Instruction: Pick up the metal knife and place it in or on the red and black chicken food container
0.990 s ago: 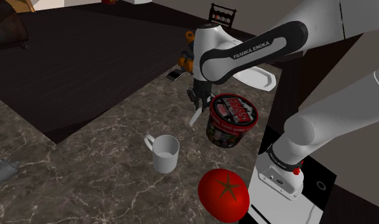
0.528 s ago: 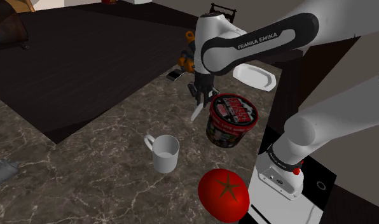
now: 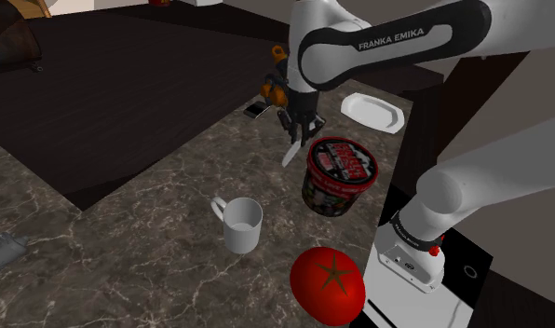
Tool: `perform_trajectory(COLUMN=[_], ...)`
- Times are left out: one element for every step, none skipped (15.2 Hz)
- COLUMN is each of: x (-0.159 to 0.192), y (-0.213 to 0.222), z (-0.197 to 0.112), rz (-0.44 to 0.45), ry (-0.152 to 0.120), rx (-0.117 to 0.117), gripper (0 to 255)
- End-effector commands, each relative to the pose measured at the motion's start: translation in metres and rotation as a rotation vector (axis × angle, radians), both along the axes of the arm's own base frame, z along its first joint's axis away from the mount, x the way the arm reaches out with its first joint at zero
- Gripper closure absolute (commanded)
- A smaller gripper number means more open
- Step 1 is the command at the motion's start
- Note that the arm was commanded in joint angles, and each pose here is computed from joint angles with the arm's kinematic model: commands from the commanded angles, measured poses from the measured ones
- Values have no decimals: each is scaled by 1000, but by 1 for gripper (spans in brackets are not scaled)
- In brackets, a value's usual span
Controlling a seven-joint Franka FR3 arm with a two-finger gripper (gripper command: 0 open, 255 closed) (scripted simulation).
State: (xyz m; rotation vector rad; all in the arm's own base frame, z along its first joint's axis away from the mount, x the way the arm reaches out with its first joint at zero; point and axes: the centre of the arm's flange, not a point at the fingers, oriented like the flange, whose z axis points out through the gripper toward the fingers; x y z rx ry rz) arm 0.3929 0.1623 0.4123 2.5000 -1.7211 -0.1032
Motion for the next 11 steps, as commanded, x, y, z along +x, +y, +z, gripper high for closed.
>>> perform_trajectory(x=[-1,-1,-1,-1,-1,-1,-1,-1,-1,-1,-1], y=[1,1,1,1,1,1,1,1,1,1,1], z=[10,16,21,26,32,37,42,47,53,58,63], rz=[0,0,0,0,0,0,0,0,0,0,0], ry=[1,1,1,1,1,1,1,1,1,1,1], rx=[0,0,0,0,0,0,0,0,0,0,0], gripper=[255,255,255,255,255,255,255,255,255,255,255])
